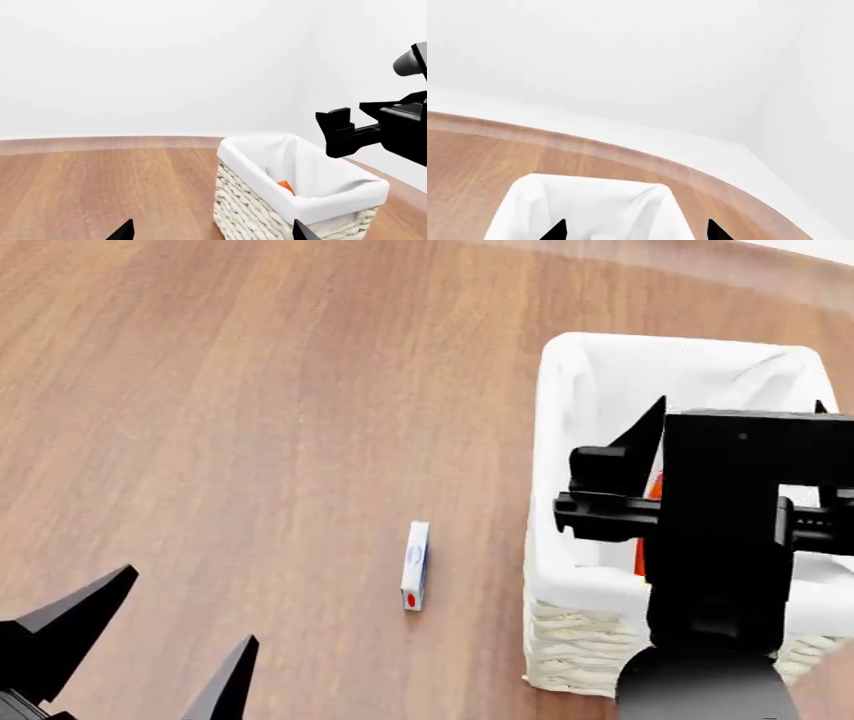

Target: Pick up the ketchup, and put it in the basket.

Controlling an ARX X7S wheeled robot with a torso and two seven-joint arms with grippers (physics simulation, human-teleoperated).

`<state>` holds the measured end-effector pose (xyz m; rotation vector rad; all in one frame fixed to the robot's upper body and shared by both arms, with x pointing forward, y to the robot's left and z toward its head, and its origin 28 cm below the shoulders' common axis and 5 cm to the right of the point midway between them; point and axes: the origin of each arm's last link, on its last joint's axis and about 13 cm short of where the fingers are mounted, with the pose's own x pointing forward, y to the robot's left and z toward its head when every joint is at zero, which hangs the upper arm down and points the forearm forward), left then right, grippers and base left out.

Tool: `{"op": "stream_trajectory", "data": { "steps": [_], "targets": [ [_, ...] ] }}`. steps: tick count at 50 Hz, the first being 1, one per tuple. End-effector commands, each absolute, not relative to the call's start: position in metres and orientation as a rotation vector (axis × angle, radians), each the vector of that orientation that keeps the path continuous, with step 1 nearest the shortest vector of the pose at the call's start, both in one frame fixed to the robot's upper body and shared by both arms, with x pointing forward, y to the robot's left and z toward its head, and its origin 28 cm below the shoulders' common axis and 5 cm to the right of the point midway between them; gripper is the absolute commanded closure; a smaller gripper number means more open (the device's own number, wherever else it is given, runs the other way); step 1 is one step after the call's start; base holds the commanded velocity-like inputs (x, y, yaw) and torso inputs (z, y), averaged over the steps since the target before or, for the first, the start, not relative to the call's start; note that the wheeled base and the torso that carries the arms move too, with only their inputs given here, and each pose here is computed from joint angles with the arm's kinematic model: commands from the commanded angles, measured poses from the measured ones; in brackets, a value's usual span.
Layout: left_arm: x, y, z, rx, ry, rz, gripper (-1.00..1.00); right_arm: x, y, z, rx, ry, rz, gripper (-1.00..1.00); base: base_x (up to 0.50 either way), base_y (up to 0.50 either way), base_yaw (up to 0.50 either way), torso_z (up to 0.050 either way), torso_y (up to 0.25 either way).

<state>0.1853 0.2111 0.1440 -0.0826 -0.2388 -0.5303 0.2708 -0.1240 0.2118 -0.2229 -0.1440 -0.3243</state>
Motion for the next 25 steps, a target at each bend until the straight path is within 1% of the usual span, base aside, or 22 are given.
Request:
{"op": "stream_trajectory", "data": {
  "steps": [1,8,25],
  "targets": [
    [0.185,0.211,0.145,-0.083,-0.241,-0.523,-1.00,0.248,-0.114,0.188,-0.267,-0.281,-0.290,-1.00,0.00,0.00,0.00,0.000,0.000],
    [0.185,0.212,0.145,-0.085,-0.244,-0.515,-1.00,0.236,-0.110,0.178,-0.287,-0.310,-0.310,-1.00,0.00,0.00,0.00,0.000,0.000],
    [0.184,0.215,0.151,-0.090,-0.258,-0.498,-1.00,0.218,-0.105,0.150,-0.286,-0.267,-0.290,-1.00,0.00,0.00,0.00,0.000,0.000]
  ]
}}
